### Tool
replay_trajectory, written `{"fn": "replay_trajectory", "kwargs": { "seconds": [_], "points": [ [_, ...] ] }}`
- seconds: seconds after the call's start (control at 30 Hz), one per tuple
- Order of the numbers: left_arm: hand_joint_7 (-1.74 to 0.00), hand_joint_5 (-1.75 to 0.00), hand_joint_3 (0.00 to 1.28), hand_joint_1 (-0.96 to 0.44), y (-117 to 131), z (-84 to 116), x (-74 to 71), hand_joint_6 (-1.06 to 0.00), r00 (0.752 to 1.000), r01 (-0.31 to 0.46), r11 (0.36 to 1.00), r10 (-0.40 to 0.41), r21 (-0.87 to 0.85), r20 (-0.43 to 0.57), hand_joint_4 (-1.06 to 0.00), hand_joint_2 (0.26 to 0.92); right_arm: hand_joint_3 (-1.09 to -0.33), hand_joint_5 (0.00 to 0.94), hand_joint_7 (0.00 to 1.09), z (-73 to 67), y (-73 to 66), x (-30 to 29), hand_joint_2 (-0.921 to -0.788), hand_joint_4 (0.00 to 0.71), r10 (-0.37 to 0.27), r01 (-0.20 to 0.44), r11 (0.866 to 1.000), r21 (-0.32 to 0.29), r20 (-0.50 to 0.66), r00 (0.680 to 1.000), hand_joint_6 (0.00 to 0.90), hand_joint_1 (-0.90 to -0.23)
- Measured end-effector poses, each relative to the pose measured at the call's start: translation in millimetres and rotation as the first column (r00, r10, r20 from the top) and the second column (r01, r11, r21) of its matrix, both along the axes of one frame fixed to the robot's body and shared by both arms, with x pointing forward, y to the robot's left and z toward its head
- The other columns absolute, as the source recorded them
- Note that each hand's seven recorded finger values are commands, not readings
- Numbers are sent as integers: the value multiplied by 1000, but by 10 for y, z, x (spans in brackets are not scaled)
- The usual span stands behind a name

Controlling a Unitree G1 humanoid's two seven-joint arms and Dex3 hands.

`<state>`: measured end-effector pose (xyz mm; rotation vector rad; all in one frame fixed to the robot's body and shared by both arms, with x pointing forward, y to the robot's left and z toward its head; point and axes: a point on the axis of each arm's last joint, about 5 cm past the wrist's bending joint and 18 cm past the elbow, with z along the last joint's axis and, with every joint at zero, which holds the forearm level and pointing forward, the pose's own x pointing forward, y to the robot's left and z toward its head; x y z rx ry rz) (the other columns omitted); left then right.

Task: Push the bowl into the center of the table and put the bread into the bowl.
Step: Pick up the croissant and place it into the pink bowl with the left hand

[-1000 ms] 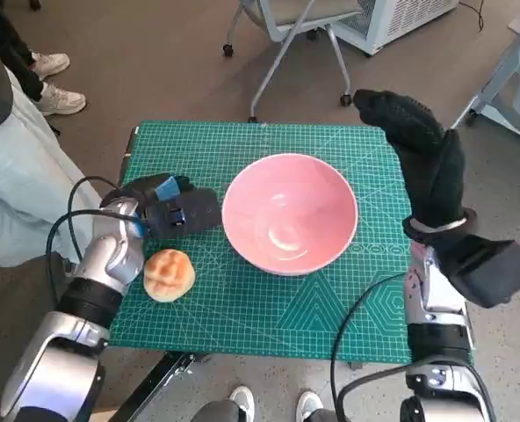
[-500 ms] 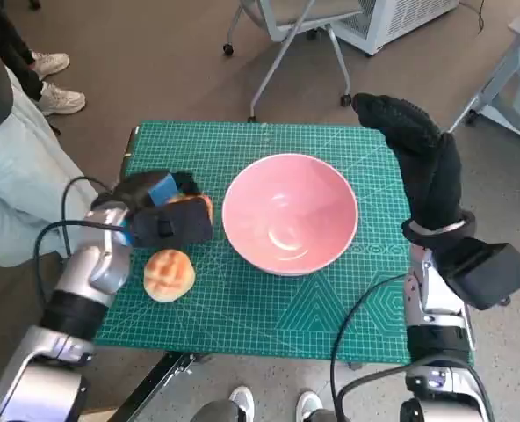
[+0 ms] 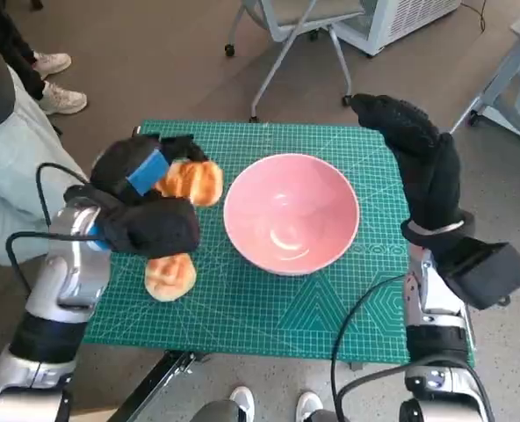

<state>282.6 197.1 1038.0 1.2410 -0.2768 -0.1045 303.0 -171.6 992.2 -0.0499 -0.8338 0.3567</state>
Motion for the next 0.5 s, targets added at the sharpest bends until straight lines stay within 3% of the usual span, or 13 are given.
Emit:
{"fn": "replay_trajectory", "kwargs": {
  "seconds": [0.27, 0.5],
  "points": [
    [-1011, -987, 45, 4, -130, 167, -123, -759, 992, 59, 998, -56, -20, 112, -867, 861, -791, 1, 573, 0, 0, 0, -921, 171, 1, -1, 1000, 2, 0, 1000, -1, -661],
    [-1024, -969, 42, 4, -291, 209, -168, -751, 987, 123, 992, -121, -10, 110, -878, 862, -790, 1, 574, -3, -1, 1, -921, 172, 2, -2, 1000, 3, -2, 1000, -1, -662]
  ]
}}
